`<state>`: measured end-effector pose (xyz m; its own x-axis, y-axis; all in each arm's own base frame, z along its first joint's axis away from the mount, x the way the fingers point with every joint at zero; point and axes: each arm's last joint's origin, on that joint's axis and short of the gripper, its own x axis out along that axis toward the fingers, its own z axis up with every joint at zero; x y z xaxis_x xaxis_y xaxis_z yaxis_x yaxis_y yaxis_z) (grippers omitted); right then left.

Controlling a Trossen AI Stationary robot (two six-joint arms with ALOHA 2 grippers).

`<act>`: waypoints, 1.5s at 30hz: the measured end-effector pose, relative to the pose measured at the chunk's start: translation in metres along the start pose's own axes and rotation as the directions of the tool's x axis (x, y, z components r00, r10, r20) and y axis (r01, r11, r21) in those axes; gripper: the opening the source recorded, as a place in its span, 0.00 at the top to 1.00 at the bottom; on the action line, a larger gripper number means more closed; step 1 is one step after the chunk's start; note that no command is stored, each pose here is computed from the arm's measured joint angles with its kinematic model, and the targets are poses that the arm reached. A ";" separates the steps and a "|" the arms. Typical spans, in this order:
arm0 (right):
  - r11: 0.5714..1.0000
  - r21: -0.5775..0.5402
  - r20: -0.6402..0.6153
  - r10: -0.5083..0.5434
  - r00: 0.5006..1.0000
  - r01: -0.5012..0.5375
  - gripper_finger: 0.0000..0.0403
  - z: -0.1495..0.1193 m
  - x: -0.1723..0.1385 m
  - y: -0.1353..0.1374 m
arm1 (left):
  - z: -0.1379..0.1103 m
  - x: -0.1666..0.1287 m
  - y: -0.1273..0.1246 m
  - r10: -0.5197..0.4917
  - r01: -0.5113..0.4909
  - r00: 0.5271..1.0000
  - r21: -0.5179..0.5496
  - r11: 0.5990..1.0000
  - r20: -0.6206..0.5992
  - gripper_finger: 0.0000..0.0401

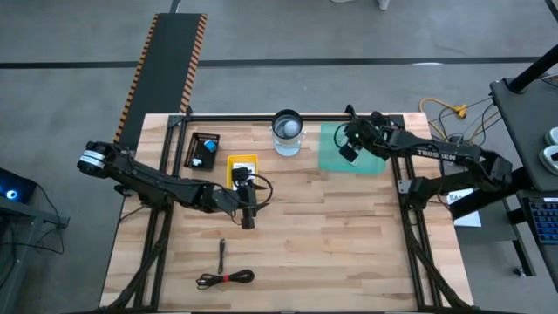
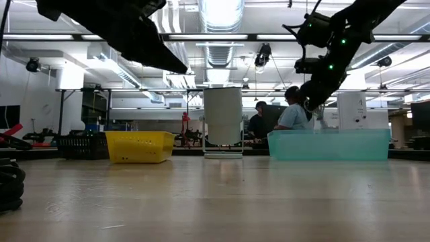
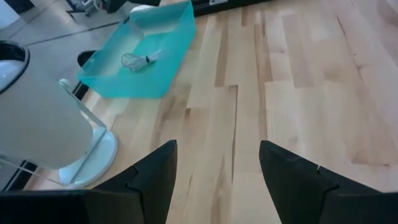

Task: Pick and place items into bin
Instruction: Put the white cable charger into the light blue bin, then put the top black cable charger into the light blue bin

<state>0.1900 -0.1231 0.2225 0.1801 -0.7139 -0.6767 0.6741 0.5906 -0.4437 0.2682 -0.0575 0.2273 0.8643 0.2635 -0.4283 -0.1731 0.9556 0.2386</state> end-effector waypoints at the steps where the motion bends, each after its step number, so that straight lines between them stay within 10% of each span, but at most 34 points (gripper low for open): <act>1: 1.000 0.000 0.001 0.000 1.000 0.000 0.75 0.000 0.000 0.000 | 0.001 0.000 0.000 0.000 0.000 1.000 0.001 1.000 -0.002 0.47; 12: 0.995 0.098 0.006 0.015 1.000 -0.015 0.59 0.000 0.000 0.001 | -0.008 -0.002 -0.006 -0.213 0.202 0.971 -0.099 0.974 -0.110 0.47; 19: 0.981 0.067 0.133 0.170 0.976 -0.180 0.59 0.007 0.000 0.012 | -0.023 -0.011 -0.017 -0.558 0.376 0.783 -0.507 0.776 -0.274 0.47; 36: 0.894 -0.160 0.414 0.446 0.793 -0.419 0.62 0.017 -0.017 0.047 | -0.040 -0.037 -0.045 -0.643 -0.259 0.622 -0.892 0.370 -0.447 0.47; 45: 0.883 -0.188 0.414 0.469 0.781 -0.430 0.63 0.014 -0.020 0.053 | -0.063 -0.050 -0.076 -0.613 -0.541 0.520 -0.785 0.302 -0.594 0.48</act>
<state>0.2324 -0.0828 0.2205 0.7527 -0.4362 -0.4932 0.3831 0.8993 -0.2108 0.2085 -0.1351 0.1751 0.2750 -0.3705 -0.8872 -0.8905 0.2497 -0.3803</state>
